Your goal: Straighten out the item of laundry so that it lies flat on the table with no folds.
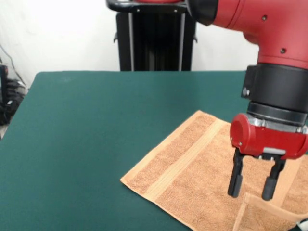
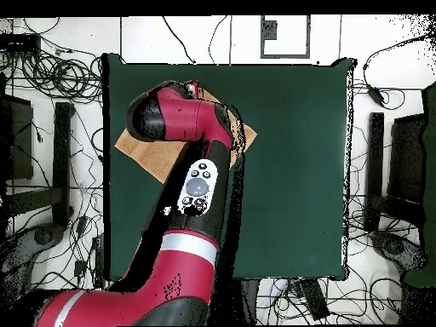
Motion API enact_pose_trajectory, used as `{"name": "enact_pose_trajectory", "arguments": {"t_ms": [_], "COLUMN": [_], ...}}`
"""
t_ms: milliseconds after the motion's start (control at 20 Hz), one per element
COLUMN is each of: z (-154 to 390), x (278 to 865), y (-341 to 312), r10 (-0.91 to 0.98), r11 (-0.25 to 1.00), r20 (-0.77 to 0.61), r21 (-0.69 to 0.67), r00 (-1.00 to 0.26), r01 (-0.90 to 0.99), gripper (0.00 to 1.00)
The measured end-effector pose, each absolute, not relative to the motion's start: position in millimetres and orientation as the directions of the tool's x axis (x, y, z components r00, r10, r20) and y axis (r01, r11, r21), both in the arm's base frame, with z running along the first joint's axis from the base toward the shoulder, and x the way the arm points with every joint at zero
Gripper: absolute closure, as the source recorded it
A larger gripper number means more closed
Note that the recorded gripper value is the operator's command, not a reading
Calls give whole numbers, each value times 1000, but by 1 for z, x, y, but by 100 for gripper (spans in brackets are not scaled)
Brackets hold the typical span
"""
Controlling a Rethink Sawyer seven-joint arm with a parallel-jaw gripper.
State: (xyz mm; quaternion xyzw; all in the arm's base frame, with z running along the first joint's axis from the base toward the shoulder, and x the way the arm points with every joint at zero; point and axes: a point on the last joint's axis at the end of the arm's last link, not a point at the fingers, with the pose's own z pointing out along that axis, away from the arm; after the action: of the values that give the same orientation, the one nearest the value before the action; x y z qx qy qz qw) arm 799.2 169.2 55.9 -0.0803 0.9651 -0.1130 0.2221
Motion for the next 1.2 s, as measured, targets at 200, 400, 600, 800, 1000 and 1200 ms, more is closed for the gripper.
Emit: {"name": "enact_pose_trajectory", "arguments": {"t_ms": [200, 400, 600, 800, 1000, 1200], "z": [59, 54, 47, 41, 39, 37], "x": [797, 789, 780, 773, 770, 768], "y": [166, 163, 161, 159, 158, 158], "r10": [-200, -191, -181, -174, -170, -168], "r11": [961, 962, 963, 964, 964, 965], "r20": [-391, -350, -309, -281, -260, -249], "r21": [-256, -252, -248, -245, -242, -241], "r00": [-898, -917, -934, -944, -951, -954], "r01": [-103, -104, -104, -105, -106, -107], "gripper": [0, 0, 0, 0, 0, 0]}}
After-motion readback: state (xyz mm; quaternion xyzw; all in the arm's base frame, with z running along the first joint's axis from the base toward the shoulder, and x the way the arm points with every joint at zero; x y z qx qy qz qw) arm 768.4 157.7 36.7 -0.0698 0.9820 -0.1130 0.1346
